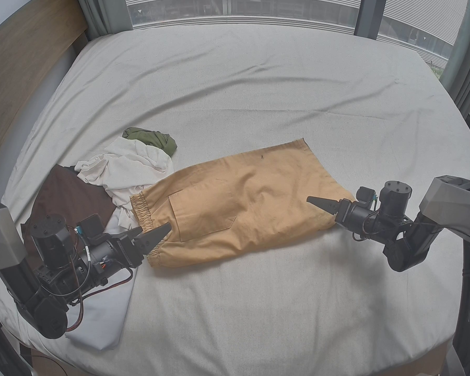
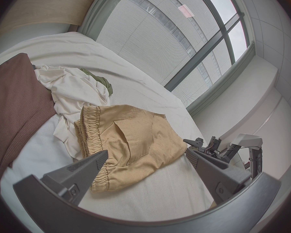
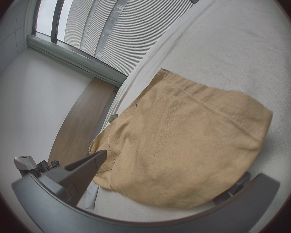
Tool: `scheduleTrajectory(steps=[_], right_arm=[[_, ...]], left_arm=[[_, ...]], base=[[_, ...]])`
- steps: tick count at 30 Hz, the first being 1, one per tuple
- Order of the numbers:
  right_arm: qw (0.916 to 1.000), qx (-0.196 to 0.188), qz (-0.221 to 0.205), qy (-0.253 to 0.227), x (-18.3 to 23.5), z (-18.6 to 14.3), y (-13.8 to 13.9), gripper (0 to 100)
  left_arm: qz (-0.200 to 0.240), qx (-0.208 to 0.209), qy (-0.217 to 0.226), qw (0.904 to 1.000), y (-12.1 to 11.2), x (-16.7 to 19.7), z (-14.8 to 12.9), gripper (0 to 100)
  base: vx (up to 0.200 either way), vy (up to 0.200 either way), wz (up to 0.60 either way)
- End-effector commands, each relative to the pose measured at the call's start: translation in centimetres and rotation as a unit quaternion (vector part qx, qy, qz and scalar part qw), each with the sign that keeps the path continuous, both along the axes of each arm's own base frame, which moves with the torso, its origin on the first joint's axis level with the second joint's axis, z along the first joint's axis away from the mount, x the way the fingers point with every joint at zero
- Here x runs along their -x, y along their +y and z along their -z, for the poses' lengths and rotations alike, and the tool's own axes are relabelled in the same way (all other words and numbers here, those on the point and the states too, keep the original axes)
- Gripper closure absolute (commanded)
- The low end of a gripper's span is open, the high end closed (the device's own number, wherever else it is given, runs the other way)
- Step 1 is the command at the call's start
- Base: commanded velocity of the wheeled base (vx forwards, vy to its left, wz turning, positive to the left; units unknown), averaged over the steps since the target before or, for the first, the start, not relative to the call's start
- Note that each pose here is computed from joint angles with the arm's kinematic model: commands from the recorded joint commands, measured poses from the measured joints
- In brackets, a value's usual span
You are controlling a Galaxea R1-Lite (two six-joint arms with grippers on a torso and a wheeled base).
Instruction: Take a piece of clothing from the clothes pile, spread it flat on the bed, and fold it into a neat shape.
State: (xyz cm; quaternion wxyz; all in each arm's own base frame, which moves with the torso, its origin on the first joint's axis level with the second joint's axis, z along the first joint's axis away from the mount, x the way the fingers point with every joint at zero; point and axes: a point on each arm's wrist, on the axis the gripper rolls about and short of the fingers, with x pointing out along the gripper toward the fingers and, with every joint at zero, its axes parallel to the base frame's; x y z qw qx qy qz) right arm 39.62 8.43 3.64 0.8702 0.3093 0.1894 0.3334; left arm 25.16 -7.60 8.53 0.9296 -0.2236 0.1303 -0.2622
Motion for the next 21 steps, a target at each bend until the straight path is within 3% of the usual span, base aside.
scheduleTrajectory(steps=[1,2,3,21], right_arm=[[1.0000,0.001,-0.003,0.009,-0.1,0.9,0.3,0],[1.0000,0.001,-0.003,0.008,-0.2,0.8,0.3,0],[1.0000,0.001,-0.002,0.009,-0.2,0.9,0.3,100],[0.9998,0.012,0.002,0.017,1.1,0.8,0.4,100]], left_arm=[[0.000,0.001,-0.001,1.0000,0.0,0.0,-0.1,0],[0.000,0.001,-0.001,1.0000,0.0,0.0,-0.1,0],[0.000,0.001,-0.001,1.0000,0.0,0.0,-0.1,0],[-0.002,0.001,-0.001,1.0000,0.1,-0.1,0.0,0]], base=[[0.000,0.000,0.00],[0.000,0.000,0.00],[0.000,0.000,0.00],[0.000,0.000,0.00]])
